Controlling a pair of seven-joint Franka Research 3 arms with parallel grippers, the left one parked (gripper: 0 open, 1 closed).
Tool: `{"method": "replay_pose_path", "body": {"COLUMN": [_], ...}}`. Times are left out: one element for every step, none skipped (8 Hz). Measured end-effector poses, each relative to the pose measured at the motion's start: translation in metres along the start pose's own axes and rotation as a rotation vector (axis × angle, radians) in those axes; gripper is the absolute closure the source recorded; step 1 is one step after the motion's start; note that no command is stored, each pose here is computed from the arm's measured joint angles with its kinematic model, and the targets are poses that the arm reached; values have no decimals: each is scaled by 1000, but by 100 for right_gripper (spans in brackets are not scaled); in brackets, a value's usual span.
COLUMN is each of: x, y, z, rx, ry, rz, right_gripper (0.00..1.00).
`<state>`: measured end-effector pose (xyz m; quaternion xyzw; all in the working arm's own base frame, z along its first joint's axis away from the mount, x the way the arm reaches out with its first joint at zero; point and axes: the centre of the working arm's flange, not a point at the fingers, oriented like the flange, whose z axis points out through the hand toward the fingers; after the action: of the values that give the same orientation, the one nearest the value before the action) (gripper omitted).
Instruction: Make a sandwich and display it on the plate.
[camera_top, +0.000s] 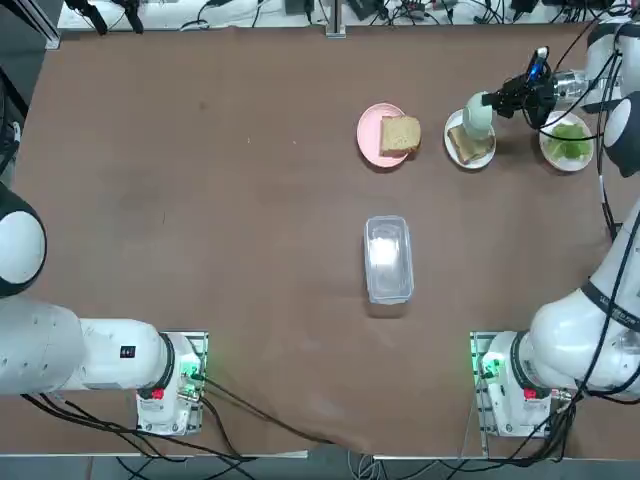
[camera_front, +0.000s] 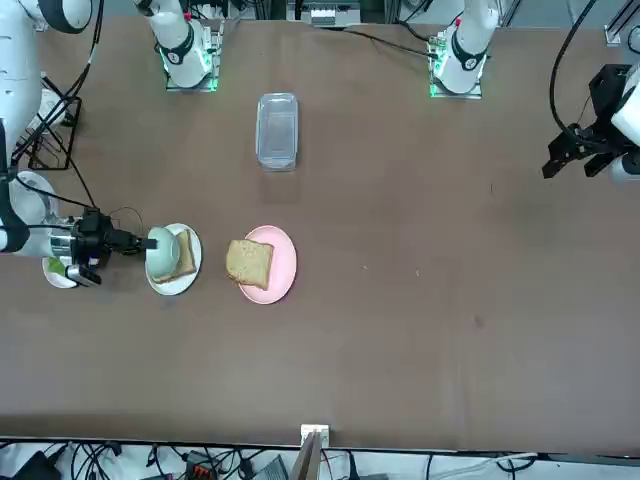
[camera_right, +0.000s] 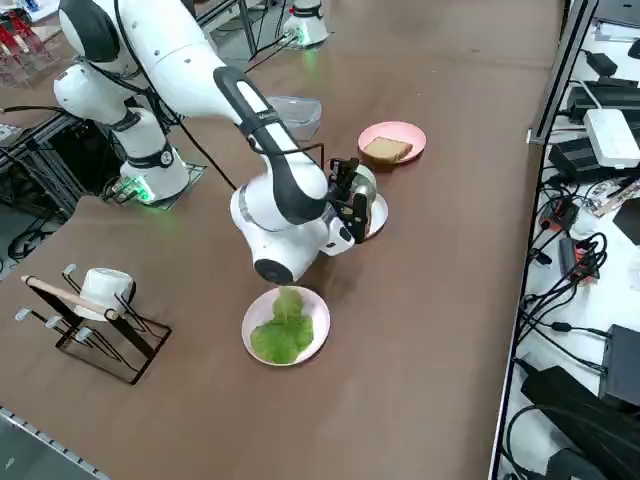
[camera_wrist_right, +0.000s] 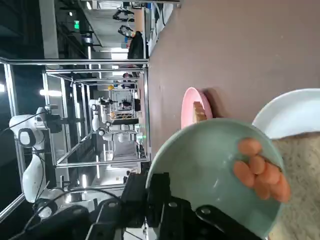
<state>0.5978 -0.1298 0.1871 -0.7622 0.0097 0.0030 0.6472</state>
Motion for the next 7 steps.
{"method": "replay_pose_path", "body": {"x": [0, -1, -3, -6, -9, -11, -13], "y": [-1, 0, 4, 10, 16, 21, 24], "z": [1, 1, -2, -6, -9, -11, -11], "rx": [21, 48, 69, 80, 90, 109, 143], "ry": [4, 9, 17, 25, 33, 41, 50], "rz": [-8, -24, -43, -62, -76, -84, -94], "right_gripper": [97, 97, 97, 97, 97, 97, 97]}}
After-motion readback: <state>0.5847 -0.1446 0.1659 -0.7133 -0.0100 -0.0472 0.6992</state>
